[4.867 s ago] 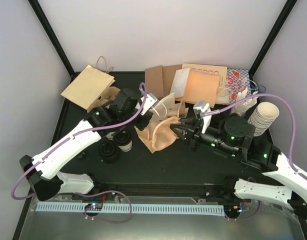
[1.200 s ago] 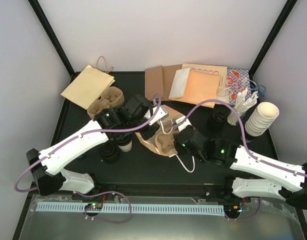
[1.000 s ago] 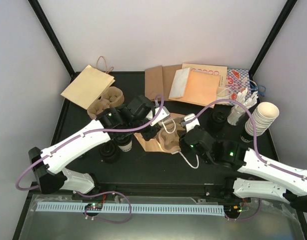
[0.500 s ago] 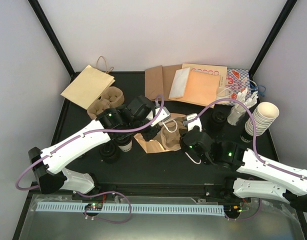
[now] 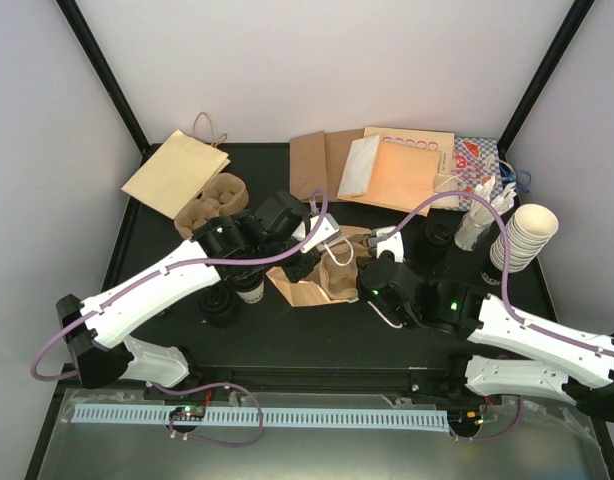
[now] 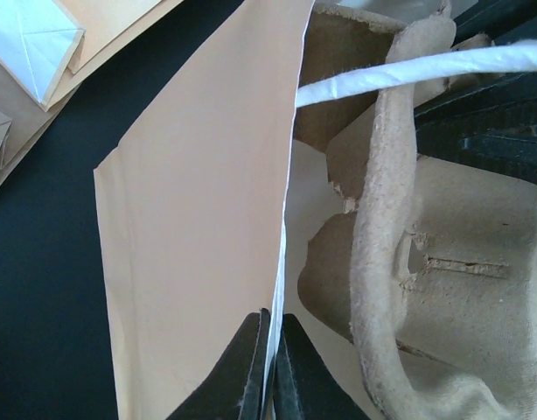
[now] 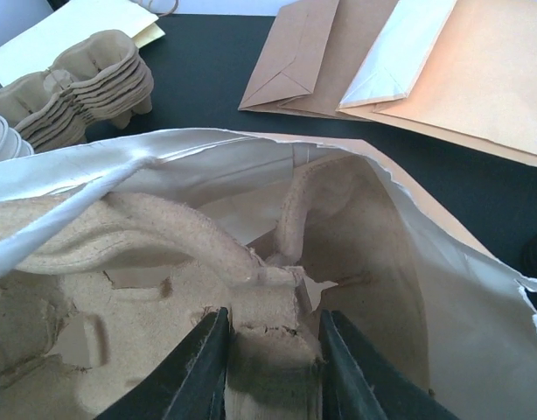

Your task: Pack the takeout coffee

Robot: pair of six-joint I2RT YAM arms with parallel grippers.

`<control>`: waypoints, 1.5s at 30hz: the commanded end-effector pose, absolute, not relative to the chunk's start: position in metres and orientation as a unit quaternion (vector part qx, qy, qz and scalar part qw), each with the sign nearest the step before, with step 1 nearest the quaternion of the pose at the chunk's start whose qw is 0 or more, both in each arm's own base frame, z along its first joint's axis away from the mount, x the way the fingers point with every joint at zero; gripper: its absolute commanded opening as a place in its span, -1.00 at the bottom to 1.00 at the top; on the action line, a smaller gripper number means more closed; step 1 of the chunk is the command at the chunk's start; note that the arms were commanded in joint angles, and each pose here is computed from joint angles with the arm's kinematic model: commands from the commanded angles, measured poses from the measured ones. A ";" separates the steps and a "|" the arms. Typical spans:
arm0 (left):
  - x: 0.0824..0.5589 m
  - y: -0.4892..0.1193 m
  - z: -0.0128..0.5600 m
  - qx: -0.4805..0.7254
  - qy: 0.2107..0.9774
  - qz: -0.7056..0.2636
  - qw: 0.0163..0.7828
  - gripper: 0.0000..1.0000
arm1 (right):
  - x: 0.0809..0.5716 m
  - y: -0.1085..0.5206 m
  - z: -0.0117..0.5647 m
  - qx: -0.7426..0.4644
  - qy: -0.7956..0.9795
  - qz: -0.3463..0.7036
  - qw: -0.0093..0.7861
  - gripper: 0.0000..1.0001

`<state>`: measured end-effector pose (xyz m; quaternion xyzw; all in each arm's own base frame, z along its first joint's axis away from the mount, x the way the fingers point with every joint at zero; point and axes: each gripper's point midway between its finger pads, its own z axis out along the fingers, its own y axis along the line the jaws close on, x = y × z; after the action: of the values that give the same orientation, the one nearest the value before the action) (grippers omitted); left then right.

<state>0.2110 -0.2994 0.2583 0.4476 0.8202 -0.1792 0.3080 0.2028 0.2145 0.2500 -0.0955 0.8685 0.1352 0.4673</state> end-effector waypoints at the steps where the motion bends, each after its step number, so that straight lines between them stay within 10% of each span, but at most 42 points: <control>1: 0.201 -0.296 0.275 0.448 0.815 -0.192 0.314 -0.96 | 0.207 0.206 0.259 -0.058 0.865 0.132 0.480 -0.39; 45: 0.190 -0.318 0.310 0.428 0.794 -0.283 0.328 -0.92 | 0.207 0.234 0.204 -0.172 0.864 0.053 0.470 -0.41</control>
<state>0.1972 -0.3047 0.2726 0.4285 0.8212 -0.2269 0.3010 0.2041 0.2363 0.2103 -0.1783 0.8646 0.0686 0.4647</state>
